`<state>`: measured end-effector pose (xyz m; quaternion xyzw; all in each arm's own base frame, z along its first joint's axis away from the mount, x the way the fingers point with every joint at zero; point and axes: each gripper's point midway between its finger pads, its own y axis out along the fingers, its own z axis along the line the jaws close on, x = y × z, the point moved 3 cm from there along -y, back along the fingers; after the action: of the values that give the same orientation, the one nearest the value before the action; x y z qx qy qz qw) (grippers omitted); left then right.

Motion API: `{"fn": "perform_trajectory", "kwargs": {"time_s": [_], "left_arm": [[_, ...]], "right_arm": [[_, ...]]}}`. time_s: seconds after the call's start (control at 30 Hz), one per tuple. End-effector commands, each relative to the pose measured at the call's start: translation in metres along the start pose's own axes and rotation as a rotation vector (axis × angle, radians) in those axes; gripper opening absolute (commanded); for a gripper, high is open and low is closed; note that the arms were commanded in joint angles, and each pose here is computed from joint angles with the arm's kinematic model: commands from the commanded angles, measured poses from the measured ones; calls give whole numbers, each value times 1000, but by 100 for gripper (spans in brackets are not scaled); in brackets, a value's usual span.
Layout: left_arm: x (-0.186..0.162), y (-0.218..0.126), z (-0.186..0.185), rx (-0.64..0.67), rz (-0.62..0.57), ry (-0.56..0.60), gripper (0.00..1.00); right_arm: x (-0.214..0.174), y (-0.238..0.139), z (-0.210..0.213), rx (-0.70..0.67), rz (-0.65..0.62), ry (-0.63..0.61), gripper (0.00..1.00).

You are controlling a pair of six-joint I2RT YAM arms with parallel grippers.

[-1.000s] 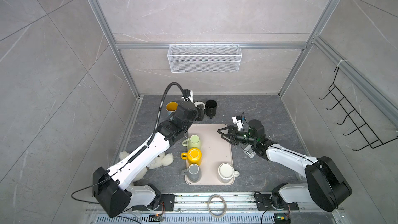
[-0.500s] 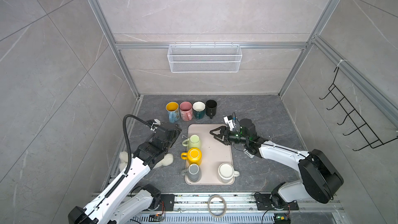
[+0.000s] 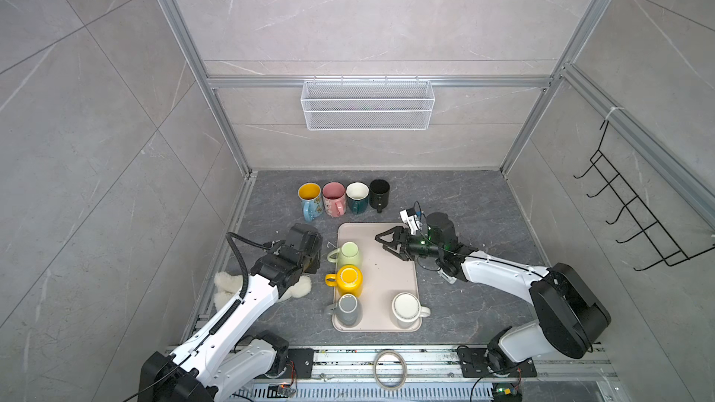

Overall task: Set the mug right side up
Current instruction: 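Move the left gripper to the light green mug's handle on the tray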

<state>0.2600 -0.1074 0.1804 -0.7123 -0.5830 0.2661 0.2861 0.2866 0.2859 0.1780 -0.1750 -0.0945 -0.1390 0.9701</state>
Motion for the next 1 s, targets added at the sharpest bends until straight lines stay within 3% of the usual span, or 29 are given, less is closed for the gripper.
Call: {"fn": "perform_trajectory", "kwargs": {"time_s": [0.0, 0.23, 0.57, 0.97], "left_arm": [[-4, 5, 1, 45, 55, -98, 51], [-13, 22, 9, 170, 153, -147, 51], [-32, 50, 16, 250, 264, -180, 49], [-29, 66, 20, 257, 249, -207, 46]], "right_arm": [[4, 6, 6, 4, 3, -28, 69], [7, 14, 4, 6, 19, -20, 69], [6, 17, -3, -9, 28, -10, 69], [5, 18, -8, -25, 36, -6, 69]]}}
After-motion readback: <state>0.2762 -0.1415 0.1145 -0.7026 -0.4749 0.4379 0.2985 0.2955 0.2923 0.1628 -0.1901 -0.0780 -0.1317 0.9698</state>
